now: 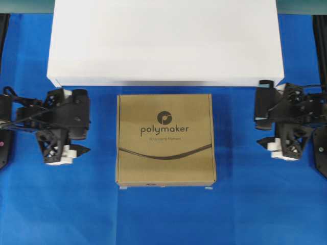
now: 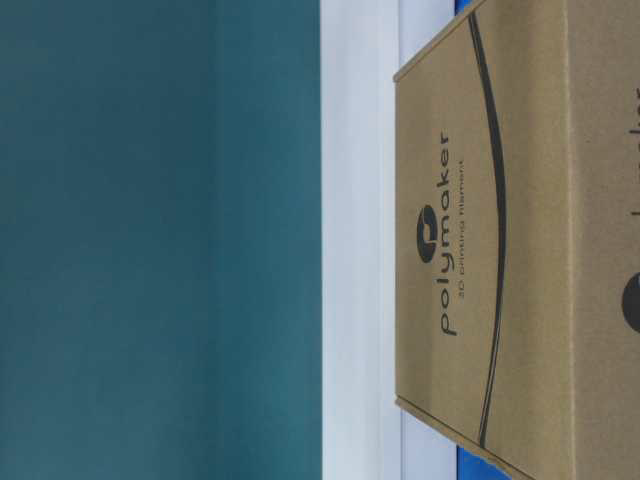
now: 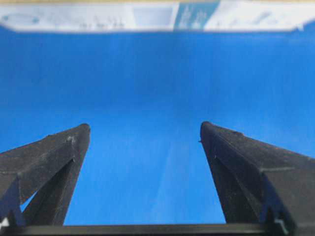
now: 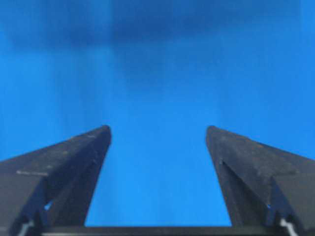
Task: Place the cardboard box on the stand after clamping it between your arms.
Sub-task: 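Move both grippers inward toward the box's left and right sides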
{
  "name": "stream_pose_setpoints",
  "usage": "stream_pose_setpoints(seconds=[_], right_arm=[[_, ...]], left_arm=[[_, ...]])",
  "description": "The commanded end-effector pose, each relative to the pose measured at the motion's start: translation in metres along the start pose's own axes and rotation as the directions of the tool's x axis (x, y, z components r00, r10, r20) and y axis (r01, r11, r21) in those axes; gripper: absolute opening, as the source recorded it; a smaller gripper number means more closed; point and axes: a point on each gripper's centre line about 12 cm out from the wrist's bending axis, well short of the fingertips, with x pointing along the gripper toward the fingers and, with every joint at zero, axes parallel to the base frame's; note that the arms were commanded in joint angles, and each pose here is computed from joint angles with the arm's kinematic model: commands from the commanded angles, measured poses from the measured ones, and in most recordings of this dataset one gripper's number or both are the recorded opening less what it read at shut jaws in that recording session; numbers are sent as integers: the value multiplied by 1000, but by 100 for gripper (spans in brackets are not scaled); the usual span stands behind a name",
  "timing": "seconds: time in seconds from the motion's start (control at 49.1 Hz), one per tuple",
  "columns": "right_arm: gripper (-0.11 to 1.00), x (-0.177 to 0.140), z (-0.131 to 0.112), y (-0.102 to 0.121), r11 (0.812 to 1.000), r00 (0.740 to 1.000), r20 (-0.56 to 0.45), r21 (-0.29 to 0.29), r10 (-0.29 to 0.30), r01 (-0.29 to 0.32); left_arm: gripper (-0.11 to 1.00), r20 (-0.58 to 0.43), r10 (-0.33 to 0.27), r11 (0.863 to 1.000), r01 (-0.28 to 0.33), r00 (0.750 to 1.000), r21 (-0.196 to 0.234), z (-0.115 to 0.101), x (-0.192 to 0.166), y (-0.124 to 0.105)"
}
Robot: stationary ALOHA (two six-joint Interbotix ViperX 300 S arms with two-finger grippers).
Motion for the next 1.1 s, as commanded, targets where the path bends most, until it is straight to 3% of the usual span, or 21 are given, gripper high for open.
stream_pose_setpoints(seconds=[0.0,0.652,1.08], right_arm=[[98,10,9,0,1000,1000,23,7,-1,1],[98,81,59,7,1000,998,60,-27,11,-10],[98,88,79,8,1000,992,124,-29,14,-10]], left_arm=[[87,24,1,1000,-1,1000,-2,6,8,1],[87,43,2,1000,-2,999,-9,30,56,4],[87,87,3,1000,-3,996,-1,51,61,4]])
